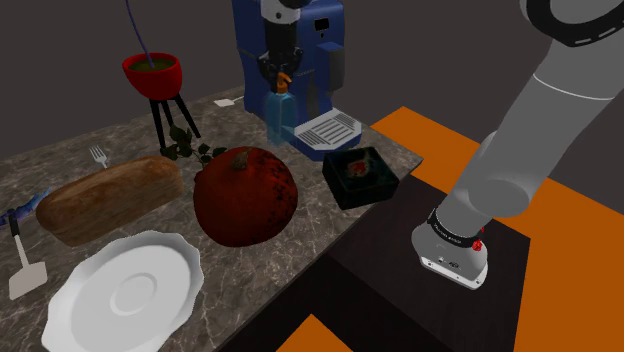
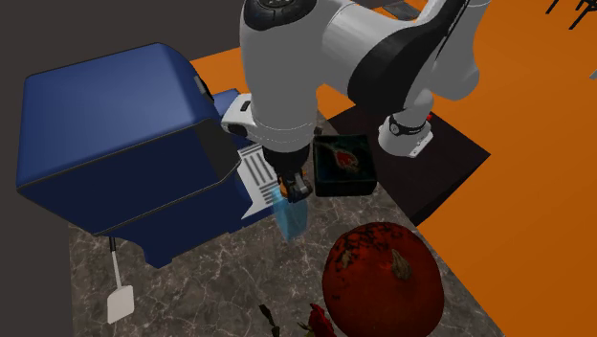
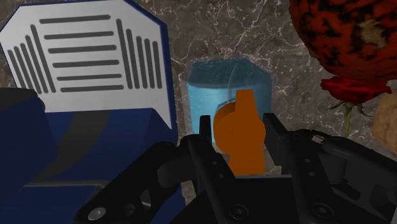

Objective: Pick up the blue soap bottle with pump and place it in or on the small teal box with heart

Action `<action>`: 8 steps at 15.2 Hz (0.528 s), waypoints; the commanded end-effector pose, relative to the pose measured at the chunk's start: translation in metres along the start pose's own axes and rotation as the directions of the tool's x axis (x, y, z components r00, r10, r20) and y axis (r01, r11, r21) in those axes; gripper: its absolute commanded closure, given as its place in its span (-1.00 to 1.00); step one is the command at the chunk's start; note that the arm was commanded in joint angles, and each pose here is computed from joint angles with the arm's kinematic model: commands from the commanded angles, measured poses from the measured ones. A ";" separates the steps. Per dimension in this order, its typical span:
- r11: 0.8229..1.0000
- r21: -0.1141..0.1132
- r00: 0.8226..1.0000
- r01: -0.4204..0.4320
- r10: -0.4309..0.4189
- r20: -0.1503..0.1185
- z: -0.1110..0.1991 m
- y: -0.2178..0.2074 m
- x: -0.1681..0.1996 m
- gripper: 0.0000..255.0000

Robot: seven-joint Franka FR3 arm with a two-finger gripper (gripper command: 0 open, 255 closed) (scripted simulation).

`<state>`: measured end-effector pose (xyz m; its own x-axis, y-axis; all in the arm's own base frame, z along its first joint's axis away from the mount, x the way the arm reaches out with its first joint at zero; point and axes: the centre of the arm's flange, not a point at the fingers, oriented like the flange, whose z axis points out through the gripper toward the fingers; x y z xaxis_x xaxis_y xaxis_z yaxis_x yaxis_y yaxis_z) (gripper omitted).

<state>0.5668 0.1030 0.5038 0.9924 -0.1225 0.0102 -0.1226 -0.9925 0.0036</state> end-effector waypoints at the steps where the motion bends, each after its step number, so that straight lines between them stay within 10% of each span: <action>1: 1.000 0.000 1.000 0.000 0.000 0.000 -0.011 0.002 0.000 1.00; 8: 1.000 0.000 1.000 0.000 0.000 0.000 -0.048 0.002 0.001 1.00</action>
<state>0.5681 0.1018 0.5457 0.9924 -0.1223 0.0103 -0.1223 -0.9925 0.0037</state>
